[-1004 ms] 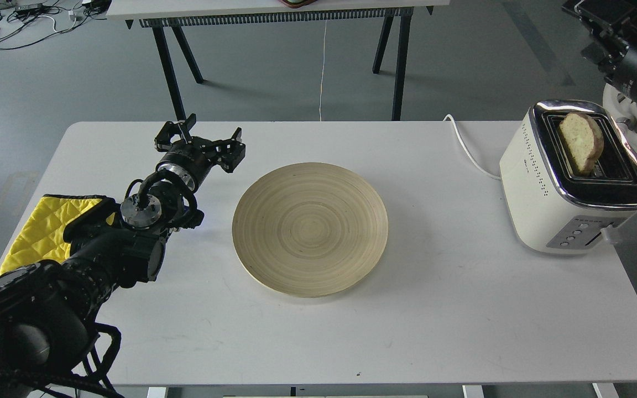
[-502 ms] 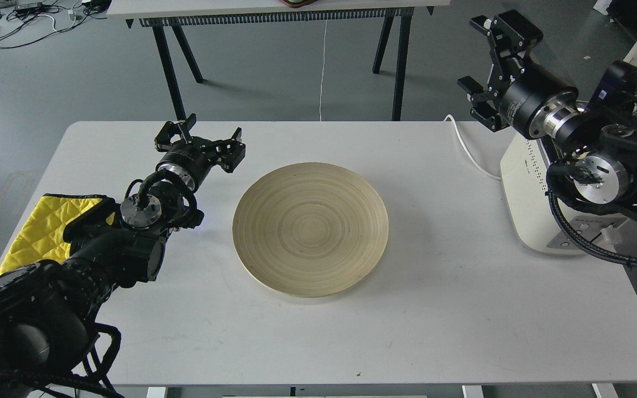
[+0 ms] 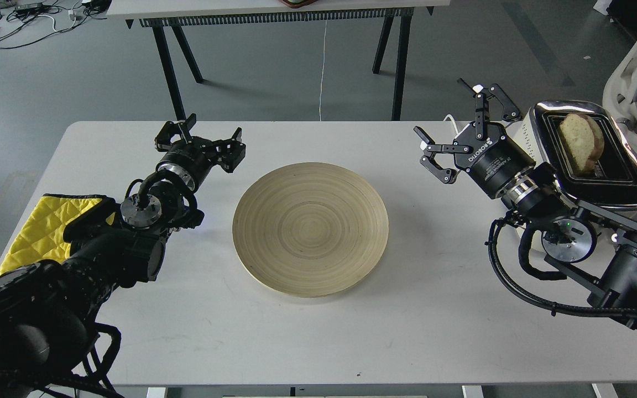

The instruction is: Put bread in toaster with right arm

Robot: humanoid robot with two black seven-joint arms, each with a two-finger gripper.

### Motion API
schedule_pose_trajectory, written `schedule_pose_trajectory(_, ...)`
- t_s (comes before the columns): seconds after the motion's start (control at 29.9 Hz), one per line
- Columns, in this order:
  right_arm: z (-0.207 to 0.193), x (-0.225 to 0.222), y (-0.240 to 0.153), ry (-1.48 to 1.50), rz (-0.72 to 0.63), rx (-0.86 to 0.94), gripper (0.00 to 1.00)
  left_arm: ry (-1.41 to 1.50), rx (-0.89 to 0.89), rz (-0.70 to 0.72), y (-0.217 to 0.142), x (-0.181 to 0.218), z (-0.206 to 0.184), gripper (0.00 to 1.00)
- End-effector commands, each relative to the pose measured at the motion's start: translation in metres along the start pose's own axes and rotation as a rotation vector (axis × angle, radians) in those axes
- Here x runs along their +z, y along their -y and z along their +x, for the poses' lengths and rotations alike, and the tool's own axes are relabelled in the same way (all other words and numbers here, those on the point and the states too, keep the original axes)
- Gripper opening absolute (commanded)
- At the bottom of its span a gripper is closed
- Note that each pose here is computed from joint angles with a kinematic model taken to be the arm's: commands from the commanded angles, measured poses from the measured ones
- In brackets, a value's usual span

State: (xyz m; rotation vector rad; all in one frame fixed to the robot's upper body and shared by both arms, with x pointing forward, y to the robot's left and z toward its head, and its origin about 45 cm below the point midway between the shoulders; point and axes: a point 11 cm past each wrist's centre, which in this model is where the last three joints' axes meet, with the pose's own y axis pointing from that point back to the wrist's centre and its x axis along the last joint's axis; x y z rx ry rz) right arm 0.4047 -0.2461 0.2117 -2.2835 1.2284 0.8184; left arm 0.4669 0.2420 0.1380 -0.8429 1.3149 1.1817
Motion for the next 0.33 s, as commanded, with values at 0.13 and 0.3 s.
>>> schedule_pose_trajectory(0.13, 0.0103, 0.0217, -0.0089, 0.032, -0.02, 0.03, 0.99, -0.001, 0.0, -0.001, 0.0, 0.0001, 0.0, 1.0)
schedule_pose_trajectory(0.3, 0.0118, 0.0195, -0.0108, 0.035, 0.014, 0.036, 0.99, 0.0, 0.0, 0.0, 0.0, 0.0, 0.0, 1.0)
